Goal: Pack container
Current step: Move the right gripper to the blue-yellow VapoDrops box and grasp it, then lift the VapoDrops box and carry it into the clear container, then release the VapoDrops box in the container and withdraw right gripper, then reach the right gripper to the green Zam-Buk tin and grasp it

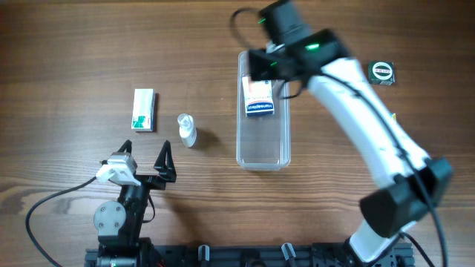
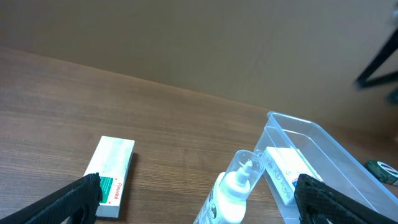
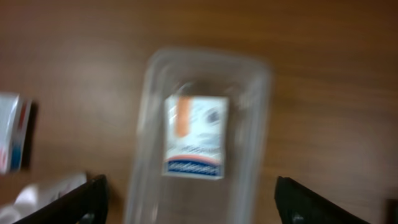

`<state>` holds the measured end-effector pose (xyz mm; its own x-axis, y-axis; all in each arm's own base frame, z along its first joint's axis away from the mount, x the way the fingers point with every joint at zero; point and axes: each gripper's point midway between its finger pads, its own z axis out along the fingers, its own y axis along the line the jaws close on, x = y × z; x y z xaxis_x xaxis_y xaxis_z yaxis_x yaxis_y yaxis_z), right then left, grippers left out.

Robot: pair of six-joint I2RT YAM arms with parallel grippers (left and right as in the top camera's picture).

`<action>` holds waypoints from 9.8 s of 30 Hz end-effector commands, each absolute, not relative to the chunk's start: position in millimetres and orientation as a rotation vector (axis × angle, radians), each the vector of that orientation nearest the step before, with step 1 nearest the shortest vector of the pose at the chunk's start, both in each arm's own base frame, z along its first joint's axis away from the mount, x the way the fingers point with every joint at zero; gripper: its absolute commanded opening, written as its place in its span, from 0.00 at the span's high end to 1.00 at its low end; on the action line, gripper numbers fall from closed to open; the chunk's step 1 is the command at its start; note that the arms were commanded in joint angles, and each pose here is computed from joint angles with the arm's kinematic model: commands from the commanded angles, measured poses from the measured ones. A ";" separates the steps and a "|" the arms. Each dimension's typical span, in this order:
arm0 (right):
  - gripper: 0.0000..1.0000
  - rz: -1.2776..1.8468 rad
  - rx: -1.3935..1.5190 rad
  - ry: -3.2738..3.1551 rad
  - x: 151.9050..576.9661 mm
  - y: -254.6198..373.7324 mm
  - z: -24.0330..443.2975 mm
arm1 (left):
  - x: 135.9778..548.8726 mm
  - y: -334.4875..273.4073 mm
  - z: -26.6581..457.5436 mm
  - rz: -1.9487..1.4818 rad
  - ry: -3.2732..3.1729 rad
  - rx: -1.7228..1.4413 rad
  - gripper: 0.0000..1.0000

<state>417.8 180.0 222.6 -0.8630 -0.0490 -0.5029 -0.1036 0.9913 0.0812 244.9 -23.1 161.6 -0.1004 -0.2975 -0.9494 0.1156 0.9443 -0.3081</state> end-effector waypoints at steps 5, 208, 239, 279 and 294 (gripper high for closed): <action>0.00 -0.118 0.338 2.528 441.2 -9.4 253.3 | 244.7 -23.2 160.1 -0.334 1.637 -0.120 0.00; 0.19 0.171 -0.097 2.951 431.1 229.8 59.7 | 244.7 -23.2 160.1 -0.334 1.637 -0.120 0.00; 0.00 -0.143 0.079 2.524 466.5 73.8 246.8 | 244.7 -23.2 160.1 -0.334 1.637 -0.120 0.00; 0.01 0.013 0.186 2.883 500.1 -131.6 28.2 | 244.7 -23.2 160.1 -0.334 1.637 -0.120 0.00; 0.01 0.024 0.208 2.909 500.0 -131.6 5.6 | 244.7 -23.2 160.1 -0.334 1.637 -0.120 0.00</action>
